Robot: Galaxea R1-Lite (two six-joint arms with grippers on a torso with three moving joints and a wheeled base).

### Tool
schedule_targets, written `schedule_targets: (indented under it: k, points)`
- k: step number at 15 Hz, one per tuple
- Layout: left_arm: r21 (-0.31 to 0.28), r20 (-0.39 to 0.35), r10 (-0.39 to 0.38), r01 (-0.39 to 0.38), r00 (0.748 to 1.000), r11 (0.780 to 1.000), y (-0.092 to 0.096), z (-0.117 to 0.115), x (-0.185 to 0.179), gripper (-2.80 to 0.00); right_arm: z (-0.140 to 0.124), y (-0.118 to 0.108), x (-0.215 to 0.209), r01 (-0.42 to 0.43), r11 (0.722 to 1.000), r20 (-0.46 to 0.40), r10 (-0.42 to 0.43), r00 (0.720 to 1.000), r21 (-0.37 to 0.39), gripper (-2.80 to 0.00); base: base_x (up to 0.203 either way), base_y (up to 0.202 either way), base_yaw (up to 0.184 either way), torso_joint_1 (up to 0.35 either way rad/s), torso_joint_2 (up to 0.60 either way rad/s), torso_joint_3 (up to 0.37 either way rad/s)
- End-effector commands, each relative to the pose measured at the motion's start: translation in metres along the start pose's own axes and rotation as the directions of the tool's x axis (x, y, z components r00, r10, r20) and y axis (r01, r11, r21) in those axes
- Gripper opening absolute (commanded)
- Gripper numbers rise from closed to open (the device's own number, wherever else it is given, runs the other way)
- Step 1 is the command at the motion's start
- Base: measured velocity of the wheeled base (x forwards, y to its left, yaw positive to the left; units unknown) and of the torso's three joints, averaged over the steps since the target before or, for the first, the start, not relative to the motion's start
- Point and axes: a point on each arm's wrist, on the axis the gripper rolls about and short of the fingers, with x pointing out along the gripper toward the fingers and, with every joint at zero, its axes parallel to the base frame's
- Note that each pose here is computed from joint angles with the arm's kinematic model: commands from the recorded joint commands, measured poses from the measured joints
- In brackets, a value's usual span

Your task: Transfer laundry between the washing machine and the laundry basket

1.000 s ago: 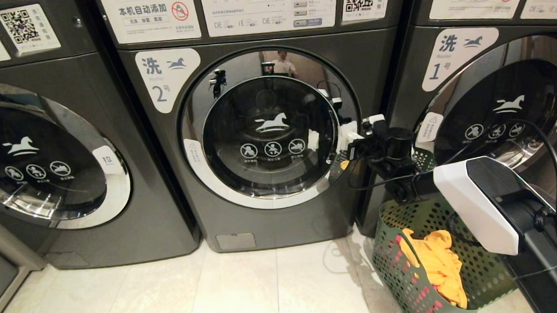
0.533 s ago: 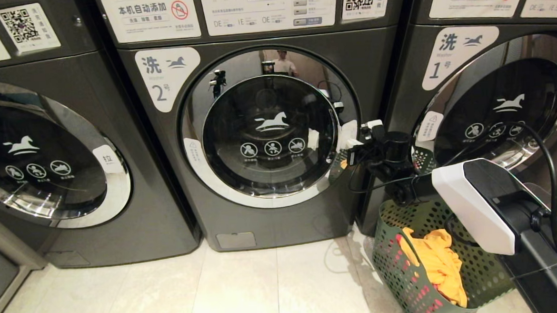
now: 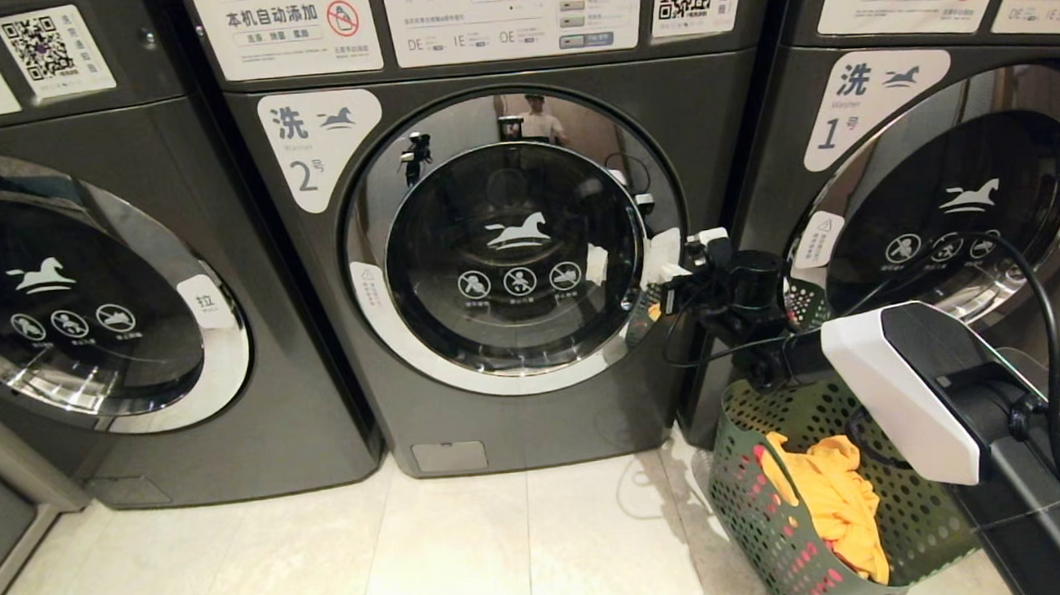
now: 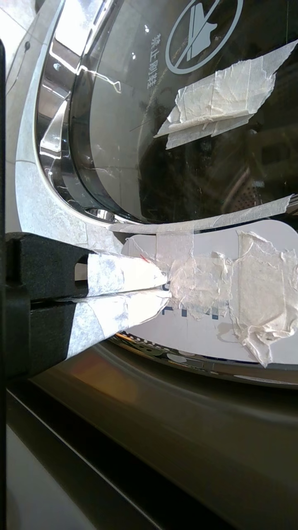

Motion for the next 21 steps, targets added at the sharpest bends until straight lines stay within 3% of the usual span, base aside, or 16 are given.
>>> schedule_targets:
  k: [1,6,14,19,21]
  points:
    - [0.010,-0.006,0.004,-0.004,1.000,1.000,0.000,-0.002,0.000,-2.80,0.003,0.000,0.000,-0.002,1.000,0.010,0.002,1.000,-0.003,-2.80,0.000,0.000,0.000,0.000,0.00,0.000]
    - [0.019,-0.005,-0.055,0.055,0.998,0.998,-0.003,-0.009,0.000,-2.80,0.001,0.000,0.000,0.000,1.000,0.007,0.000,1.000,-0.003,-2.80,0.000,0.000,0.000,0.000,0.00,0.000]
    - [0.022,-0.006,-0.058,0.058,0.998,0.998,-0.003,-0.012,-0.001,-2.80,0.004,0.000,0.000,0.000,1.000,0.015,0.000,1.000,-0.005,-2.80,0.000,0.000,0.000,-0.001,0.00,-0.083]
    - [0.021,-0.002,-0.056,0.056,0.998,0.998,-0.001,-0.013,-0.002,-2.80,0.014,0.000,-0.001,0.002,1.000,0.032,-0.002,0.999,-0.006,-2.80,0.000,0.000,0.000,0.006,0.01,-0.049]
    - [0.051,0.012,-0.055,0.054,0.998,0.997,0.002,-0.015,-0.006,-2.80,0.030,0.000,-0.005,0.003,1.000,0.038,-0.002,0.999,-0.014,-2.80,0.000,0.000,0.000,0.000,0.00,0.000]
